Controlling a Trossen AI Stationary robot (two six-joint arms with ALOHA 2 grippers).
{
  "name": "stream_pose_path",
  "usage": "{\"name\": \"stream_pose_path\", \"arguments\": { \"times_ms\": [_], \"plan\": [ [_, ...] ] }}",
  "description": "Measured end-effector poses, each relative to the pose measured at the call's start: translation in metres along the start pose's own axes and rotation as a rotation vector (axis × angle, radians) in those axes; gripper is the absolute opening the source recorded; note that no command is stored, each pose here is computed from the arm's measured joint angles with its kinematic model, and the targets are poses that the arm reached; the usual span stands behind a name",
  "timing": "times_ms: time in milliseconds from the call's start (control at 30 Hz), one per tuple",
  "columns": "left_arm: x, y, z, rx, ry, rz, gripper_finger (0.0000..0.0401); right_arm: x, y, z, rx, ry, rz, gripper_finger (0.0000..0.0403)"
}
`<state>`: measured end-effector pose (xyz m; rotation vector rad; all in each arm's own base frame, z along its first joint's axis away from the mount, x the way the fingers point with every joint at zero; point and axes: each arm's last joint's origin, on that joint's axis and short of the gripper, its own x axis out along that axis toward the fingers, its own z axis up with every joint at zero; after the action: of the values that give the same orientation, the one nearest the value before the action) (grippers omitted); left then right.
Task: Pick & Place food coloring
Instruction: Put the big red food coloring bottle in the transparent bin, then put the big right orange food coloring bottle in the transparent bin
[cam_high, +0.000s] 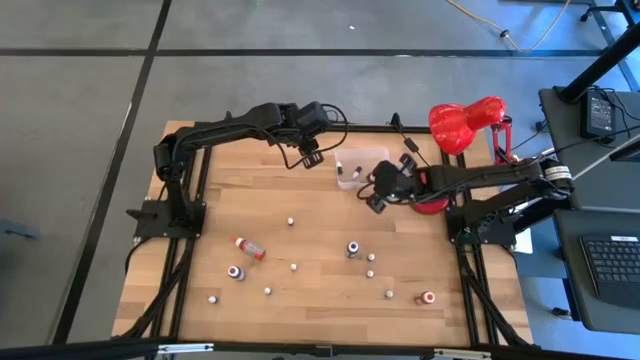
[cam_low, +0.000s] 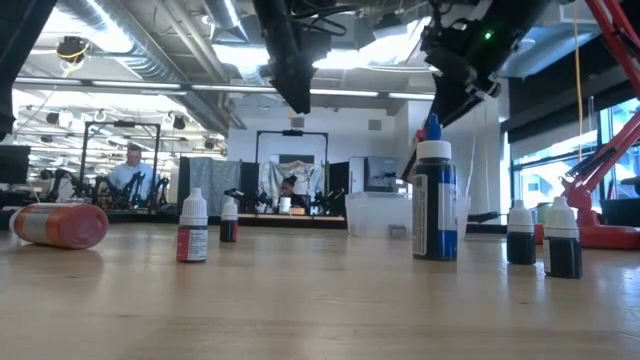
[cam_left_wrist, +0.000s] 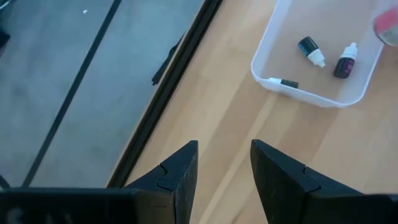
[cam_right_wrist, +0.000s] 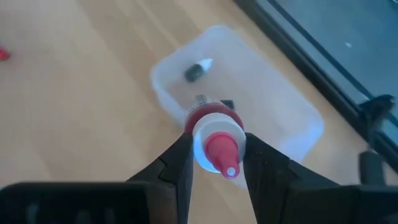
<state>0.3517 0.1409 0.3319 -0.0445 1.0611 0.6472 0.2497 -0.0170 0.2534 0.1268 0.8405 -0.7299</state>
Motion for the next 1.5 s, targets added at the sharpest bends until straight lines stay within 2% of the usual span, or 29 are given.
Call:
{"name": "stream_pose_path", "arguments": {
  "times_ms": [367, 633, 800, 1200, 1400, 1500],
  "plan": [
    [0.000, 0.000, 0.000, -0.010, 0.001, -0.006, 0.0143, 0.024, -0.023, 0.006, 0.062, 0.053, -0.128, 0.0118],
    [0.000, 0.000, 0.000, -0.018, 0.002, -0.005, 0.0143, 0.053, -0.026, -0.014, 0.041, 0.101, -0.188, 0.0118],
    [0.000, 0.000, 0.000, -0.021, 0.002, -0.006, 0.0143, 0.062, -0.036, -0.020, 0.072, 0.105, -0.246, 0.0118],
    [0.000, 0.000, 0.000, -0.028, 0.002, -0.005, 0.0143, 0.074, -0.052, -0.020, 0.176, 0.118, -0.228, 0.0120],
    [0.000, 0.000, 0.000, -0.029, 0.002, -0.005, 0.0143, 0.076, -0.059, -0.018, 0.199, 0.118, -0.246, 0.0191],
    [0.000, 0.000, 0.000, -0.040, 0.002, -0.005, 0.0143, 0.077, -0.062, -0.018, 0.207, 0.122, -0.254, 0.0210]
  ]
}}
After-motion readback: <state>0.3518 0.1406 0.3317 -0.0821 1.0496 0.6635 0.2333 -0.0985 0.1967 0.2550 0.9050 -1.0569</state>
